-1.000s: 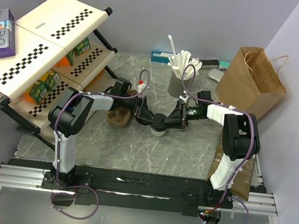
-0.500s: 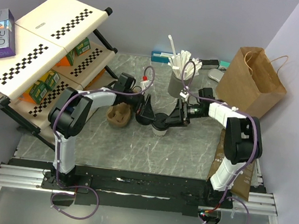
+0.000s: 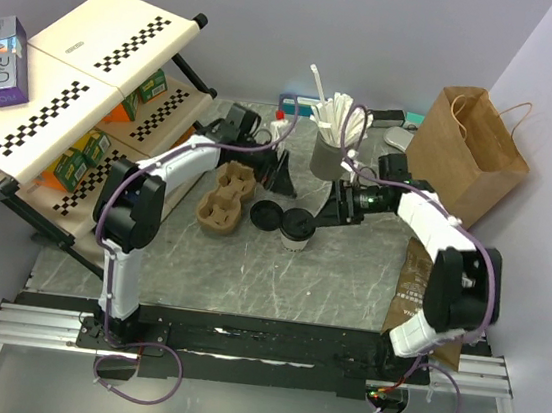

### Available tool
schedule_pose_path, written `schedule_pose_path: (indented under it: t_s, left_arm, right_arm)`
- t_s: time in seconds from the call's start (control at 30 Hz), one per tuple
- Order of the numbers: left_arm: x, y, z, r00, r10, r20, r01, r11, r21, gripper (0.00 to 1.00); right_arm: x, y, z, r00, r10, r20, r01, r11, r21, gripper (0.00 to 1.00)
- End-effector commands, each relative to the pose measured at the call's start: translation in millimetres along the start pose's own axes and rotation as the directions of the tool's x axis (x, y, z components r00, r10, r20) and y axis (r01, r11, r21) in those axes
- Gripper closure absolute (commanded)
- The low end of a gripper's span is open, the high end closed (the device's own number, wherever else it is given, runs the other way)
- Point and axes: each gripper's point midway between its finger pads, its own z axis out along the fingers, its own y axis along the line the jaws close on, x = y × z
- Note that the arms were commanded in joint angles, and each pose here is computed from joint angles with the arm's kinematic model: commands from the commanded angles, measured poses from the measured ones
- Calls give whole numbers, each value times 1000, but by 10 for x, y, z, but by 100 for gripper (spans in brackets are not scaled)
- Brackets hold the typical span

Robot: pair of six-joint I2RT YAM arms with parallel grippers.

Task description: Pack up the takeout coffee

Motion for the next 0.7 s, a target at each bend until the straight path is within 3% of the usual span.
schedule_pose_path:
  t_s: [0.0,0.17,0.37,0.43,0.57,0.67]
  left_arm:
    - [-361,-141,-138,989,150,18,-149,988,-33,1]
    - [-453,-22,-285,982,185,22,-177,964,-197,1]
    - [-389,222,-672,978,182,-100,-207,876,-436,1]
    - [-414,284,-849,974,195,-115,-226,841,-491,1]
    - [-325,400,-1244,978,129,-161,-204,731,-651,1]
    - [-197,506,-1382,996,14,-91,-77,667,-741,3]
  right_arm:
    - [-207,348,-433,969,-236,77,224,966,132,13]
    - [-266,545,-656,937,-336,97,314,930,194,14]
    - [-344,685,-1005,870,-491,51,448,829,335,19]
    - [-377,667,-1173,864,-503,10,454,788,416,20]
    - [-520,739,-1380,887,-461,29,386,774,501,22]
    - [-573,649,-1368,888,-457,56,360,765,534,23]
